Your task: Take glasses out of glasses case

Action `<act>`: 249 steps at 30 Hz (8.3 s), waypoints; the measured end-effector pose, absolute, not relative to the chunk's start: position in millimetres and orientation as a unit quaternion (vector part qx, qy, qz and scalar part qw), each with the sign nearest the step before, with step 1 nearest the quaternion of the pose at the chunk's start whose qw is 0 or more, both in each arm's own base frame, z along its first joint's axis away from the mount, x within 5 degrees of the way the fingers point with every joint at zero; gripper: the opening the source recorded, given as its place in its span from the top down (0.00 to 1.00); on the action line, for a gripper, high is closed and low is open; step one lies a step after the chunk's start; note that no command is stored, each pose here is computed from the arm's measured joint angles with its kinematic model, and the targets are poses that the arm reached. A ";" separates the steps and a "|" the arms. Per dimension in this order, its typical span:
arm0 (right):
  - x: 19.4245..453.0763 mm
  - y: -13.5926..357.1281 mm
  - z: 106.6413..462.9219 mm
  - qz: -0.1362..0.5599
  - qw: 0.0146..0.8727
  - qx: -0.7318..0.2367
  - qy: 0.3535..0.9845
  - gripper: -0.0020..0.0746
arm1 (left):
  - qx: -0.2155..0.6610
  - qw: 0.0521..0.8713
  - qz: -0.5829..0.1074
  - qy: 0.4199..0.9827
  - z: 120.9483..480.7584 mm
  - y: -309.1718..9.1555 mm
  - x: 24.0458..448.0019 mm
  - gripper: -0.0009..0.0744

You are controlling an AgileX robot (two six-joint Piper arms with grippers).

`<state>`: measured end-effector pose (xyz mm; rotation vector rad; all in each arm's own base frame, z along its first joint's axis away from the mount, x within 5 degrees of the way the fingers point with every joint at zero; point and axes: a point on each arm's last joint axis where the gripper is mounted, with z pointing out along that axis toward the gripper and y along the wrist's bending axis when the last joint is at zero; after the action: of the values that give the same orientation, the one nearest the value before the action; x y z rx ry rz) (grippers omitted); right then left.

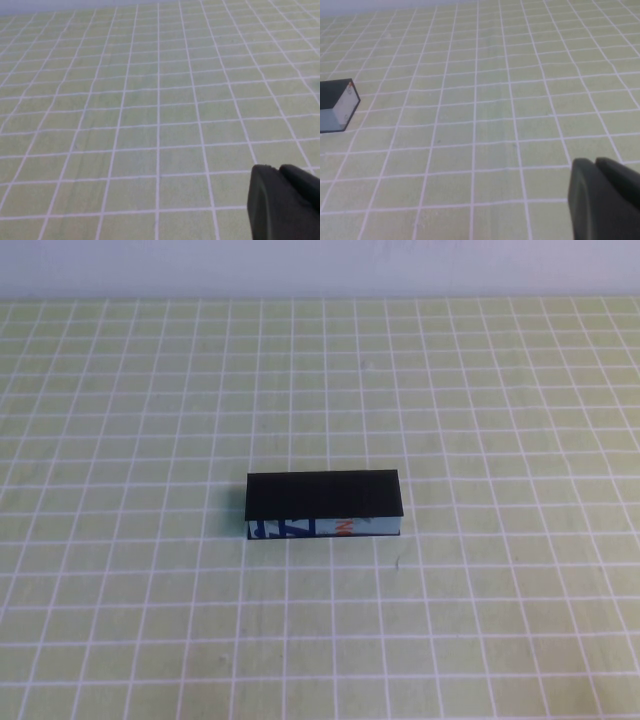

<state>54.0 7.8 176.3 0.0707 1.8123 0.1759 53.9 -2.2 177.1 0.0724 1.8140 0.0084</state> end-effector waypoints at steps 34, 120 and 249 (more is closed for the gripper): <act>53.9 7.8 176.4 0.076 0.614 0.031 0.785 1.00 | 0.019 0.450 -0.226 0.864 281.7 -38.1 113.8 0.99; 237.9 165.1 325.7 0.242 0.299 -0.322 0.865 0.99 | 0.257 0.149 -0.404 0.865 146.7 -162.3 455.7 0.99; 336.7 270.2 216.6 -0.009 0.454 -0.601 0.657 0.98 | 0.309 0.385 -0.357 0.793 144.8 -112.0 371.9 0.99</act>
<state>336.7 270.2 216.6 -1.4834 1.6220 -0.0225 371.9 -112.0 144.8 0.7867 2.0215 -0.9097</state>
